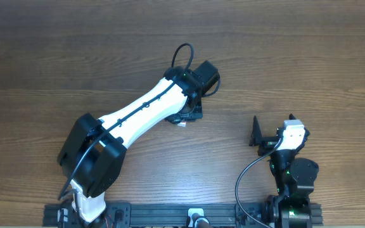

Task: Stack Cubes

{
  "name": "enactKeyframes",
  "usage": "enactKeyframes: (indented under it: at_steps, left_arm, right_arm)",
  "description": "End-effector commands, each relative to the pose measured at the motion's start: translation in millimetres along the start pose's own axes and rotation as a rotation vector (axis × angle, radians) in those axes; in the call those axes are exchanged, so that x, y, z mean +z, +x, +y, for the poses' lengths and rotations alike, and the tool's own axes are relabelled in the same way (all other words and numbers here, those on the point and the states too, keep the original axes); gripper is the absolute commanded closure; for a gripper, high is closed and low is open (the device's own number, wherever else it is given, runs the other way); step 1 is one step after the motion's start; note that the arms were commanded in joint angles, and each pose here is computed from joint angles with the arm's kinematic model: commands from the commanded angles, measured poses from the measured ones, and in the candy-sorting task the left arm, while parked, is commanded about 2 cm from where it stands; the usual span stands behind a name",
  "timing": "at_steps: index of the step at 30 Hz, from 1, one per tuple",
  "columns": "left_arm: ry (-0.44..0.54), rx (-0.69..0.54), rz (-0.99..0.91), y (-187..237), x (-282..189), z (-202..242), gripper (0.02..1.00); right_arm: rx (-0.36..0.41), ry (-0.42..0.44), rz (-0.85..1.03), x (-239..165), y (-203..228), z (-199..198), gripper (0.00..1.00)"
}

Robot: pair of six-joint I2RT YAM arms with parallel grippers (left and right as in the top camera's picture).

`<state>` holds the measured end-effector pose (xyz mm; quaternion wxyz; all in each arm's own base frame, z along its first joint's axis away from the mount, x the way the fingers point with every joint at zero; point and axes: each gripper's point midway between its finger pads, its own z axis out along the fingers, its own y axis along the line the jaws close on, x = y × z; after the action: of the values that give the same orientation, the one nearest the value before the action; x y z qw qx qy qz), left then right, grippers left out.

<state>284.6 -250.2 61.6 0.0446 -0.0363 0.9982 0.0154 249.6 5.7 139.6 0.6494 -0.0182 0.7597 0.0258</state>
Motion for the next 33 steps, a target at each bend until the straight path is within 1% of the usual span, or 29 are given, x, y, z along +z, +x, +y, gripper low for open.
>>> enactKeyframes:
  at_steps: [1, 2, 5, 8, 10, 11, 14, 15, 19, 21, 24, 29, 33]
  left_arm:
    - [-0.018, -0.013, -0.001, -3.9, 5.8, 0.6, 0.717]
    - [-0.018, -0.013, -0.001, -3.9, 5.8, 0.6, 0.669]
    - [-0.018, -0.014, -0.001, -3.9, 5.8, 0.6, 0.608]
    - [-0.018, -0.014, -0.001, -3.9, 5.8, 0.6, 0.570]
    - [-0.018, -0.014, -0.001, -3.9, 5.8, 0.6, 0.518]
    - [-0.016, -0.015, -0.003, -4.3, 5.8, 0.2, 0.419]
    - [0.007, -0.022, -0.024, -9.5, 4.7, -4.9, 0.231]
    - [0.019, -0.026, -0.035, -12.2, 3.7, -7.0, 0.207]
    - [0.072, -0.071, -0.112, -32.7, -7.1, -12.1, 0.152]
    - [0.096, -0.105, -0.190, -51.7, -19.0, -10.5, 0.128]
    - [0.134, -0.160, -0.306, -81.0, -43.1, -1.6, 0.117]
    - [0.149, -0.270, -0.473, -122.6, -84.6, 34.1, 0.110]
    - [0.123, -0.284, -0.602, -147.4, -119.7, 68.9, 0.112]
  right_arm:
    - [-0.005, -0.018, 0.002, 0.0, 1.8, 3.6, 0.007]
    - [-0.006, -0.018, 0.002, 0.0, 1.9, 3.6, 0.007]
    - [-0.006, -0.018, 0.002, 0.0, 1.8, 3.6, 0.007]
    - [-0.006, -0.018, 0.002, 0.0, 1.8, 3.6, 0.009]
    - [-0.006, -0.018, 0.002, 0.0, 1.8, 3.6, 0.007]
    - [-0.006, -0.018, 0.002, 0.0, 1.8, 3.6, 0.009]
    - [-0.005, -0.018, 0.002, 0.0, 1.8, 3.6, 0.007]
    - [-0.006, -0.018, 0.002, 0.0, 1.8, 3.6, 0.007]
    - [-0.005, -0.018, 0.002, 0.0, 1.8, 3.6, 0.007]
    - [-0.005, -0.018, 0.002, 0.0, 1.8, 3.6, 0.007]
    - [-0.006, -0.018, 0.002, 0.0, 1.8, 3.6, 0.007]
    - [-0.005, -0.018, 0.002, 0.0, 1.8, 3.6, 0.009]
    - [-0.005, -0.018, 0.002, 0.0, 1.8, 3.6, 0.009]
